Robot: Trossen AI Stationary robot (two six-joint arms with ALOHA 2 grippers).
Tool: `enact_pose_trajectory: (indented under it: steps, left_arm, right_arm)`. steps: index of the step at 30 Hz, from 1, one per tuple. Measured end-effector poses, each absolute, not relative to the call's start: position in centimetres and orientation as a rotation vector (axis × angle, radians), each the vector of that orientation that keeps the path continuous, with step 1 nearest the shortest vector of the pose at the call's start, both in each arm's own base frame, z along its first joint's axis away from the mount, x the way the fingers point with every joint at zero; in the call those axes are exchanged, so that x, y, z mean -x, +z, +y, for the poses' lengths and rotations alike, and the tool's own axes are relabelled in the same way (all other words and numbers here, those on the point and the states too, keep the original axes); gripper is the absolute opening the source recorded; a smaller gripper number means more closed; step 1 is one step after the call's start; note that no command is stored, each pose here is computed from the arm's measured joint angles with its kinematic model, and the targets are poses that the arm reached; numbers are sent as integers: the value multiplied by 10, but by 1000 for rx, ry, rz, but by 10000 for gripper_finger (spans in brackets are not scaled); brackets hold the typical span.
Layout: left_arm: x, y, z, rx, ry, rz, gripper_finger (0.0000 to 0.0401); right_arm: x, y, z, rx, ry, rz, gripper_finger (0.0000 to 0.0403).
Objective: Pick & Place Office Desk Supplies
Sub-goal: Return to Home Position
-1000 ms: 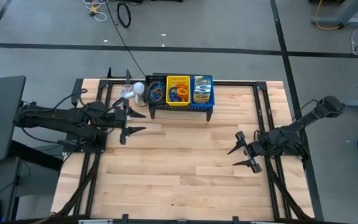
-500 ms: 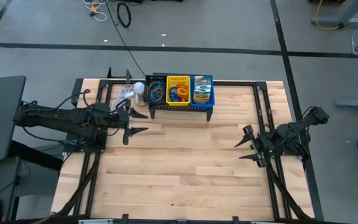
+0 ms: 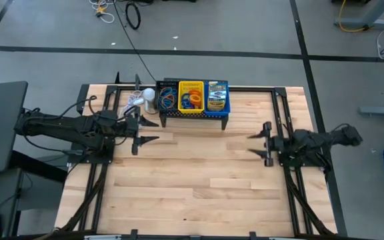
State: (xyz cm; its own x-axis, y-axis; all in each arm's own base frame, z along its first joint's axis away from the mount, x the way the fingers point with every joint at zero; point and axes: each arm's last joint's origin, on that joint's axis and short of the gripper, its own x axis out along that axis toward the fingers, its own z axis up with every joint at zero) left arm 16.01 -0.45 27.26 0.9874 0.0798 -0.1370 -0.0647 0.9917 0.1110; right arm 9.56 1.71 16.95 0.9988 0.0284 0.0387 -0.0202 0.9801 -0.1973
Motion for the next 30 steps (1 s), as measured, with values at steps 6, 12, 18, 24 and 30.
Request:
enact_pose_trajectory:
  steps: [6, 12, 18, 24, 30]
  left_arm:
    - [-159, 275, -4, -102, 74, 124, 227]
    - [-155, 278, -4, -98, 81, 99, 227]
    - [-135, 281, -1, -100, 158, 100, 226]
    - [-89, 275, 0, 3, 129, 0, 225]
    - [-82, 218, 0, 100, 146, -106, 225]
  right_arm:
    - [-99, 166, 0, 201, -25, 6, 238]
    - [-99, 165, -6, 170, -40, 15, 238]
    - [-99, 165, -7, 92, -50, 14, 238]
    - [-99, 165, -7, 91, -50, 14, 238]
    - [-99, 165, -7, 103, -51, 14, 238]
